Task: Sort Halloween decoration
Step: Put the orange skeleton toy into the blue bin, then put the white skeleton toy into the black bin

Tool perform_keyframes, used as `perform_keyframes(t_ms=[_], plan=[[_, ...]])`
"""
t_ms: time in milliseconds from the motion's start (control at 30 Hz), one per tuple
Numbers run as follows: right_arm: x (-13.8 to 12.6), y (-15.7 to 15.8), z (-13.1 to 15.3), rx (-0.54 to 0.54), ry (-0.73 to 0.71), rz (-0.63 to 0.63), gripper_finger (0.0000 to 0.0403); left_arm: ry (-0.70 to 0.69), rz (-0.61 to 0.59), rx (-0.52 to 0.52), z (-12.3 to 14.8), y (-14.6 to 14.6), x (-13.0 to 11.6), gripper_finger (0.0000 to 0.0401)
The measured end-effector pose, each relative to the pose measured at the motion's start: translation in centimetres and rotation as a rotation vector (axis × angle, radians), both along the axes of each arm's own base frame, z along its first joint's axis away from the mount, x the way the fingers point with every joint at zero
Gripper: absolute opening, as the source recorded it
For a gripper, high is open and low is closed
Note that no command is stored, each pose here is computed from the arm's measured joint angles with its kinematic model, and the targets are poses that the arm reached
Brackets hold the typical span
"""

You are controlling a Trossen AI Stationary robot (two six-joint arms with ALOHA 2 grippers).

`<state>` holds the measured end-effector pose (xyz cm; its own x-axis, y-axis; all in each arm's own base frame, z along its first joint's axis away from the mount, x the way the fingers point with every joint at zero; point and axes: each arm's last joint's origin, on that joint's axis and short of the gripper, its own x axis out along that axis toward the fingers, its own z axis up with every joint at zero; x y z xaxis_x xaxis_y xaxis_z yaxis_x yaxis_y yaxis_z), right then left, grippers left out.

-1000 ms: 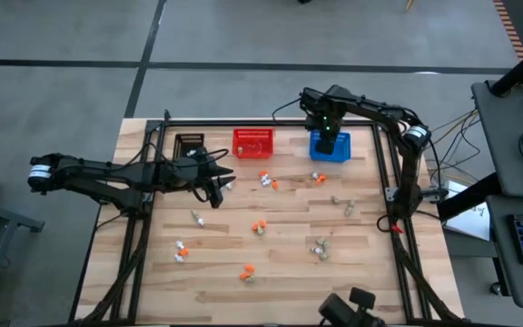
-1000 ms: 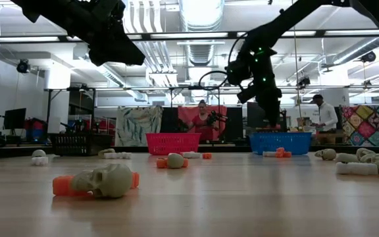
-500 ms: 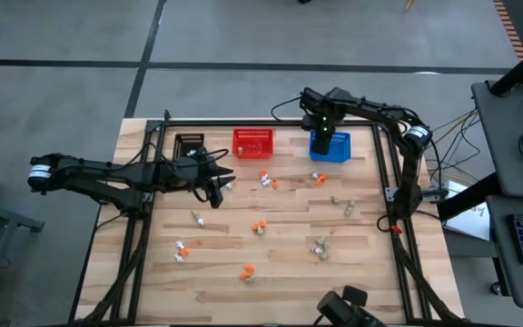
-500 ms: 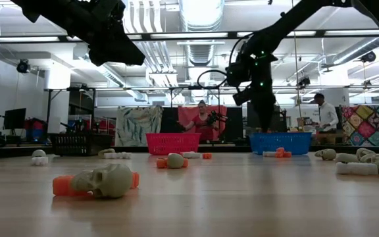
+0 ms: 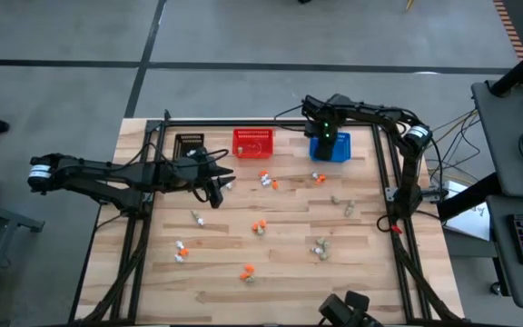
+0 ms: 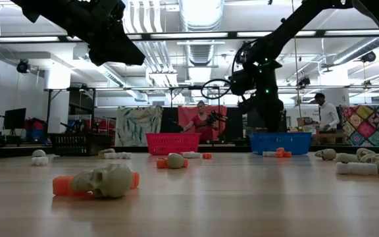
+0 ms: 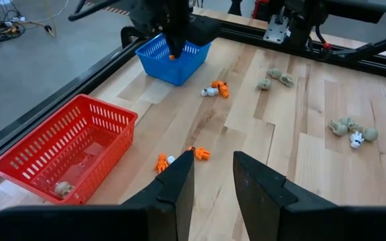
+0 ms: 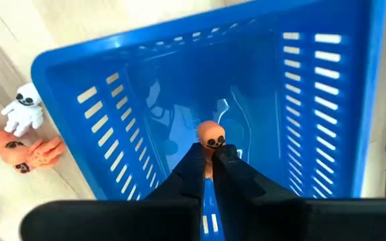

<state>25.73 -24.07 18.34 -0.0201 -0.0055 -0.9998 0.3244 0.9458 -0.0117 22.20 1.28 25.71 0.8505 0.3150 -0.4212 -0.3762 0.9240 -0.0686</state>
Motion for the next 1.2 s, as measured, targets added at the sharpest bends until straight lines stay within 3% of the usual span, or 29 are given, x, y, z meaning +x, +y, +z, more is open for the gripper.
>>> perform_keyframes(t_ms=[400,700,867,1067,1200], plan=[[0.0,-0.1,0.7,-0.032,-0.024,-0.054,0.0121,0.000,0.001,0.000,0.0,0.0,0.0,0.0087],[-0.4,0.9,3.8,-0.080,-0.110,-0.145,0.0145,0.000,0.001,-0.001,0.0,0.0,0.0,0.0087],[-0.3,3.2,6.4,-0.069,-0.277,-0.181,0.0135,0.000,0.003,-0.005,0.0,0.0,0.0,0.0087],[-0.7,8.3,8.1,-0.133,-0.473,-0.161,0.0129,0.031,0.002,-0.005,-0.3,0.0,-0.1,0.0087],[-0.9,11.7,8.9,-0.180,-0.701,-0.138,0.0131,0.060,0.002,-0.005,-0.5,0.0,-0.3,0.0087]])
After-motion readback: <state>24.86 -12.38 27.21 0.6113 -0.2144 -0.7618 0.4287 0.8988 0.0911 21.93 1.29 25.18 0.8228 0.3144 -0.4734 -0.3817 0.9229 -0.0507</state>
